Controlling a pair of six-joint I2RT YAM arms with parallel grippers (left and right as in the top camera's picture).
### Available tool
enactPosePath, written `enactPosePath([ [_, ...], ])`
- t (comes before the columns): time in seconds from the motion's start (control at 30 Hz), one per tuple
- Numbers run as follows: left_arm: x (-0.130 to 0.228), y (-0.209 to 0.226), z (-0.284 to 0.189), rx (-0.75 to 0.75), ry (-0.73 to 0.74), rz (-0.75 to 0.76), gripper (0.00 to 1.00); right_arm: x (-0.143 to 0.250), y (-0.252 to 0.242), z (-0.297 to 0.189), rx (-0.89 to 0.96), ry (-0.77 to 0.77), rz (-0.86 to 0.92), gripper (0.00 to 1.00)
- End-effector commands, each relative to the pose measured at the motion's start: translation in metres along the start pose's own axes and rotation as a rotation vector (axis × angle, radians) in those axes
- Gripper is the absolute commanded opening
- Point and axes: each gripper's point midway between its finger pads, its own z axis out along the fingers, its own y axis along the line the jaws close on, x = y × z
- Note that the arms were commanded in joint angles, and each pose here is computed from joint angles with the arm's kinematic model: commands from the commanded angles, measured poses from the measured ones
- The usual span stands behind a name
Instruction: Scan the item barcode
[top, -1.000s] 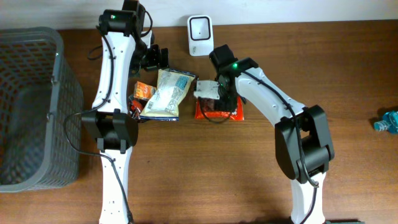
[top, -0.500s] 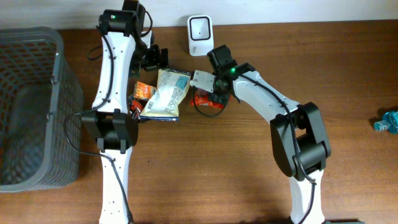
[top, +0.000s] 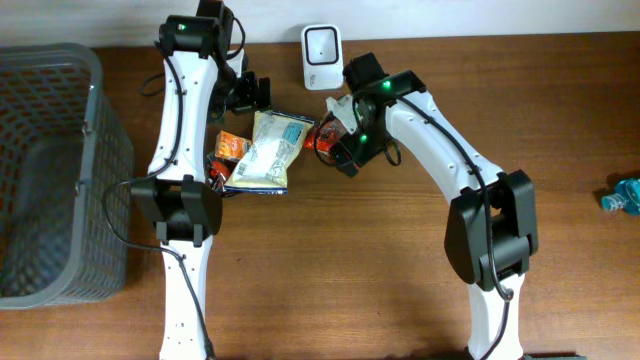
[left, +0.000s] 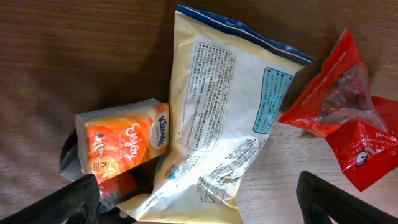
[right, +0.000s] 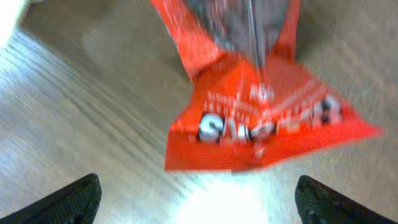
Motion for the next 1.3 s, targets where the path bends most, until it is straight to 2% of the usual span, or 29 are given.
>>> enactPosePath([
  [0.0,-0.003,0.002,-0.005,-0.004,-0.020,0.004,0.99,0.006,-0.032,-0.019,0.132,-0.026,0.498,0.98],
  [0.03,-0.003,0.002,-0.005,-0.004,-0.020,0.004,0.99,0.005,-0.031,-0.019,0.108,-0.035,0.570,0.98],
  [0.13,-0.003,0.002,-0.005,-0.004,-0.019,0.004,0.99,0.003,-0.012,-0.016,0.009,-0.024,0.636,0.98],
  [0.27,-0.003,0.002,-0.005,-0.004,-0.020,0.004,0.99,0.008,-0.011,-0.005,0.008,-0.012,0.945,0.98],
  [0.37,-0.003,0.002,-0.005,-0.004,-0.019,0.004,0.99,0.010,-0.004,0.003,-0.023,0.009,0.978,0.98],
  [0.47,-0.003,0.002,-0.005,-0.004,-0.019,0.004,0.99,0.004,0.018,0.001,-0.146,0.024,0.822,1.00],
  [0.57,-0.003,0.002,-0.005,-0.004,-0.019,0.004,0.99,0.006,0.022,0.003,-0.117,0.012,0.405,0.98],
  [0.7,-0.003,0.002,-0.005,-0.004,-0.020,0.004,0.99,0.035,-0.008,-0.003,0.282,0.152,0.089,0.98],
  [0.77,-0.003,0.002,-0.005,-0.004,-0.020,0.004,0.99,0.031,-0.022,-0.020,0.561,0.171,-0.010,0.98],
  [0.8,-0.003,0.002,-0.005,-0.004,-0.020,0.004,0.99,0.025,-0.024,-0.025,0.621,0.165,-0.061,0.98],
  [0.83,-0.003,0.002,-0.005,-0.004,-0.019,0.004,0.99,0.018,-0.017,-0.023,0.610,0.166,-0.161,0.98],
  [0.93,-0.003,0.002,-0.005,-0.004,-0.019,0.004,0.99,0.016,0.014,-0.005,0.389,0.196,-0.451,0.99],
  [1.0,-0.003,0.002,-0.005,-0.004,-0.020,0.004,0.99,0.008,0.013,-0.003,0.394,0.180,-0.507,0.98],
  [1.27,-0.003,0.002,-0.005,-0.004,-0.020,0.004,0.99,0.004,-0.015,0.019,0.436,0.135,-0.497,0.99],
])
